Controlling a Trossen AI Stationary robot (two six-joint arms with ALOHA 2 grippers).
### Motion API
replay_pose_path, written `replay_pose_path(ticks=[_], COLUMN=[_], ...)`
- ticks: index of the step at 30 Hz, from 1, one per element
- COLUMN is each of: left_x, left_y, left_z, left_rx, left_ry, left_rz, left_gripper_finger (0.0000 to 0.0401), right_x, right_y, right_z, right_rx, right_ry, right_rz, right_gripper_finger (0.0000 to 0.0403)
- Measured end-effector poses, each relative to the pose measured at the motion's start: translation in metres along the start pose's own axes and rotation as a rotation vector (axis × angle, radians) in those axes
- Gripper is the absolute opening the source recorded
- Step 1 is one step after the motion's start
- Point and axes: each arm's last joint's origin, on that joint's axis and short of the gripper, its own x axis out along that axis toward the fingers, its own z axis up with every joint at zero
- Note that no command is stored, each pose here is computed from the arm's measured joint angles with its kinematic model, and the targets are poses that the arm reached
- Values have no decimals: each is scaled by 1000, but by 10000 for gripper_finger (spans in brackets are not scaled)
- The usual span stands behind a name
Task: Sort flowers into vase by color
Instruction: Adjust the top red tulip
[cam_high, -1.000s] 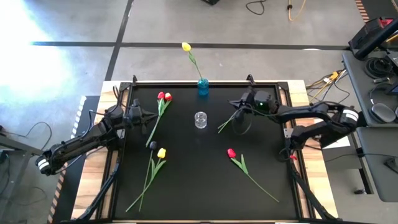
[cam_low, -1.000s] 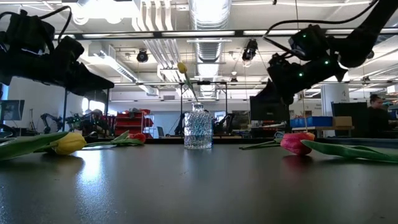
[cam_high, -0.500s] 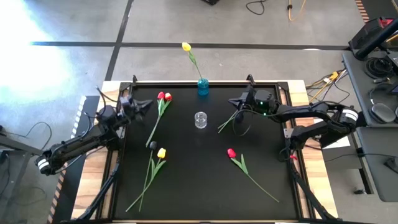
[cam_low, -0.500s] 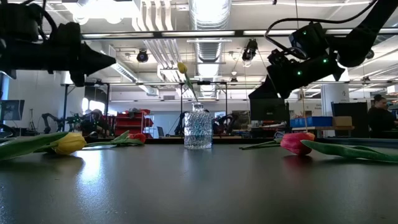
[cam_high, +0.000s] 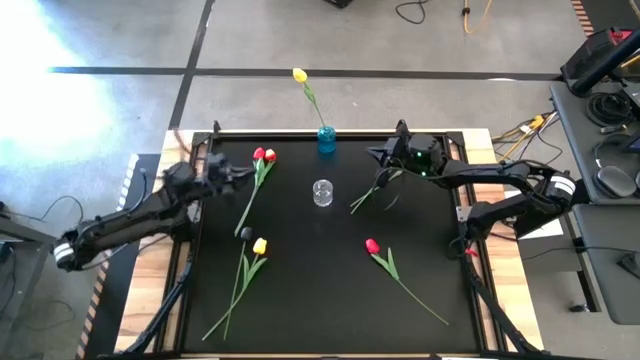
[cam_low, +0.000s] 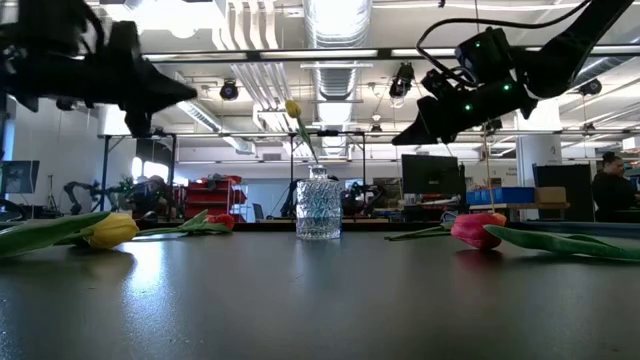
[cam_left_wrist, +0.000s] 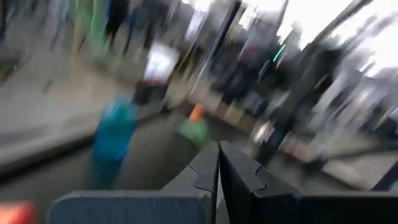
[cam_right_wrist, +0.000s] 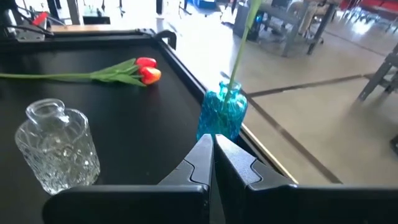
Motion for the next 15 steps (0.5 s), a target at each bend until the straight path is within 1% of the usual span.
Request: replay_pose_path(ticks=[4,6,11,15], left_x=[15,22,39,46], left_y=[-2,-3,-5,-3], left_z=[-1,0,5,0], left_rx=[1,-29,-133,-192], left_ry=[309,417,599,684], left_rz=[209,284,382,433], left_gripper_finger=[0,0,0,8], right_x=[0,-1,-1,-1], right_y=[0,1,1,1], right_z=[-3,-6,-6,-6], right_rx=[7,5,-23,-48], right_ry=[28,39,41,42], right_rz=[3,6,6,7], right_gripper_finger=[9,9,9,9])
